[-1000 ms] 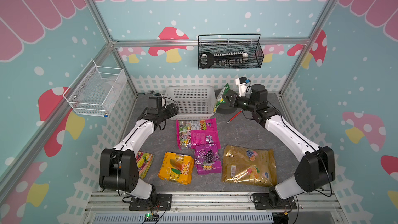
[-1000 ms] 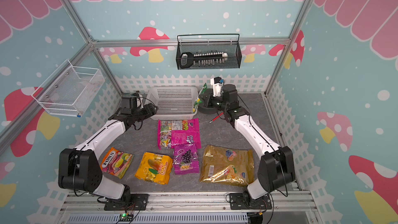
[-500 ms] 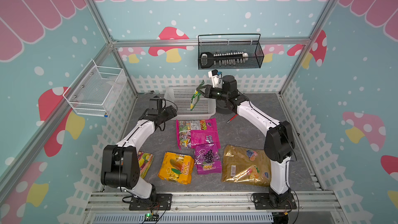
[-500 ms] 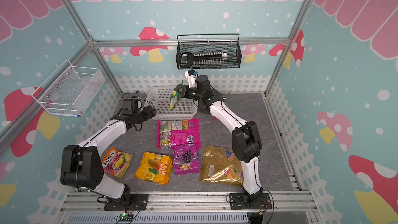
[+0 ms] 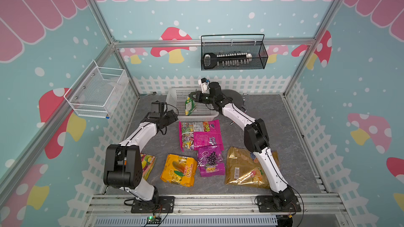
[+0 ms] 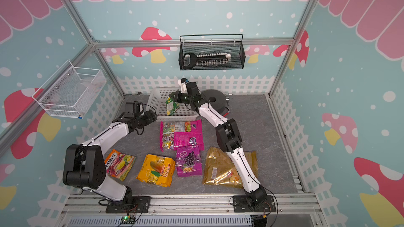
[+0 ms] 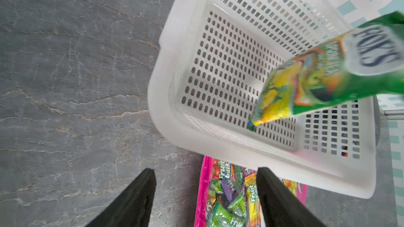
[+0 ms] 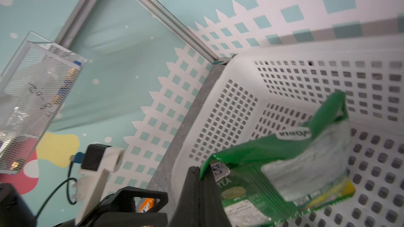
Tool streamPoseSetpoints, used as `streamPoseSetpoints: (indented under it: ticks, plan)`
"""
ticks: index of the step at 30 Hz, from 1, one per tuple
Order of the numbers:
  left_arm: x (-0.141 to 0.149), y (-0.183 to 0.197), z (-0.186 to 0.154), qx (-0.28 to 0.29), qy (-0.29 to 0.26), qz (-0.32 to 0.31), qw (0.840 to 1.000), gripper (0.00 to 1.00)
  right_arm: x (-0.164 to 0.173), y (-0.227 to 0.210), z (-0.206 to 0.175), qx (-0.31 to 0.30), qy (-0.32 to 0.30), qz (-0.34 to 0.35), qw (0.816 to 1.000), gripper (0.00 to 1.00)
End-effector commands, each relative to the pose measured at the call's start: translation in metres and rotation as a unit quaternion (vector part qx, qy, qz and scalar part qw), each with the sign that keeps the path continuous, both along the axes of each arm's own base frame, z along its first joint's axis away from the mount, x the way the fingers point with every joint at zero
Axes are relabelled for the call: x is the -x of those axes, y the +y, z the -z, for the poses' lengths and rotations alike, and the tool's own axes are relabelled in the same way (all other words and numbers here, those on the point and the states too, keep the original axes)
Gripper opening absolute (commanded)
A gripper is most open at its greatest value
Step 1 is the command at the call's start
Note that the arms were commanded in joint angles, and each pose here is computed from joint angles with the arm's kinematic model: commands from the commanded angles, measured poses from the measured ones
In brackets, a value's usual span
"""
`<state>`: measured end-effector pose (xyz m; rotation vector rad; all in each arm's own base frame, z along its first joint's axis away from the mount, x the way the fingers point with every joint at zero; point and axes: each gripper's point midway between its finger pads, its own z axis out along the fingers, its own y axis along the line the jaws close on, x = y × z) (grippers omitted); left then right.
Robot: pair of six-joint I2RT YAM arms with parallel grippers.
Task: Put the candies in the basket
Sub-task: Place the candy in the basket.
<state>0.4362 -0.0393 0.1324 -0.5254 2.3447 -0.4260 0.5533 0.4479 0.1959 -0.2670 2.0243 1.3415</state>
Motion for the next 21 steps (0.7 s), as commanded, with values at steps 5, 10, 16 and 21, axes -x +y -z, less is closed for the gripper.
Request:
streamPoseSetpoints:
  ticks: [5, 10, 16, 21]
  plan:
    - [-0.003, -0.005, -0.014, 0.046, -0.025, 0.021, 0.998, 0.77, -0.011, 0.004, 0.004, -0.024, 0.004, 0.004, 1.0, 0.0]
    - [-0.006, 0.002, -0.017, 0.044, -0.028, 0.009, 0.999, 0.81, -0.012, 0.016, -0.017, -0.075, -0.015, -0.022, 0.997, 0.0]
    - [-0.012, 0.014, -0.018, 0.051, -0.028, -0.015, 0.998, 0.88, -0.011, 0.023, -0.044, -0.136, -0.063, -0.025, 0.988, 0.0]
    - [-0.019, 0.014, -0.023, 0.059, -0.032, -0.019, 0.998, 0.88, -0.015, 0.028, -0.061, -0.189, -0.096, -0.004, 0.977, 0.0]
